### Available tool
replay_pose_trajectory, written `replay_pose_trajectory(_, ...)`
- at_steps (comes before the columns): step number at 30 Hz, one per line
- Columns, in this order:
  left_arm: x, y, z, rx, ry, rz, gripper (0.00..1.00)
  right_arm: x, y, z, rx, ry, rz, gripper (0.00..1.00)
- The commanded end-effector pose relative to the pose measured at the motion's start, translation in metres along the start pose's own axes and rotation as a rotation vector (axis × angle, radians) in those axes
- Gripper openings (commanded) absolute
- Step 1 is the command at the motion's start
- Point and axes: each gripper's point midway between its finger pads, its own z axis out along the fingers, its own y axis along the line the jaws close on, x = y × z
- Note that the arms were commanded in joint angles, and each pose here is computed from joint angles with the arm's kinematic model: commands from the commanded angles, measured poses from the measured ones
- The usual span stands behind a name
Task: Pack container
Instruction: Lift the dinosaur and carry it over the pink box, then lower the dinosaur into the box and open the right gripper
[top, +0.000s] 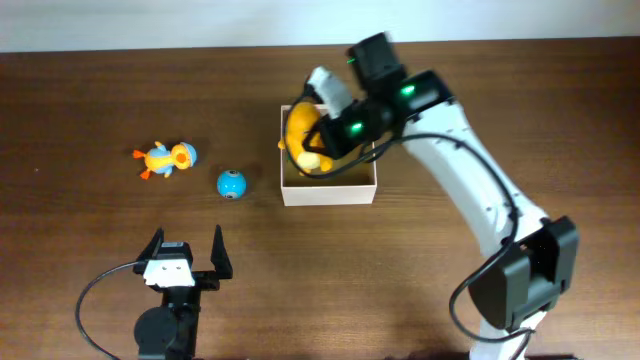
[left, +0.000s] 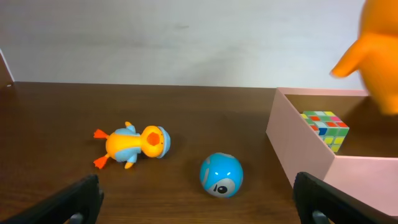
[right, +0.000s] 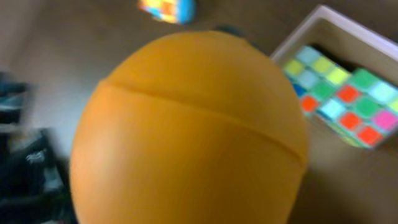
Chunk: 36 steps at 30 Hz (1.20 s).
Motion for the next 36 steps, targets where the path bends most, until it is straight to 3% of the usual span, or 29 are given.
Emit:
replay_pose_trajectory(1,0.000,-0.003,0.000,0.016,-0.002,0.020,0.99,-0.008,-0.034,-0.016,0.334,-0.039,0.064,0.15)
replay_pose_trajectory(4,0.000,-0.003,0.000,0.016,-0.002,0.020,0.99,-0.004,-0.038,-0.016,0.407,-0.013,0.013,0.15)
replay_pose_trajectory(15,0.000,-0.003,0.000,0.016,-0.002,0.020,0.99,0.008,-0.040,-0.016,0.402,0.063,-0.095,0.13)
replay_pose_trajectory(19,0.000,-0.003,0.000,0.016,-0.002,0.020,0.99,0.008,-0.039,-0.015,0.395,0.090,-0.233,0.18)
replay_pose_trajectory(30,0.000,-0.003,0.000,0.016,-0.002,0.020,0.99,0.014,-0.032,-0.008,0.312,0.183,-0.704,0.20)
replay_pose_trajectory(36,0.000,-0.003,0.000,0.016,-0.002,0.020,0.99,0.025,-0.024,0.011,0.207,0.188,-0.842,0.19)
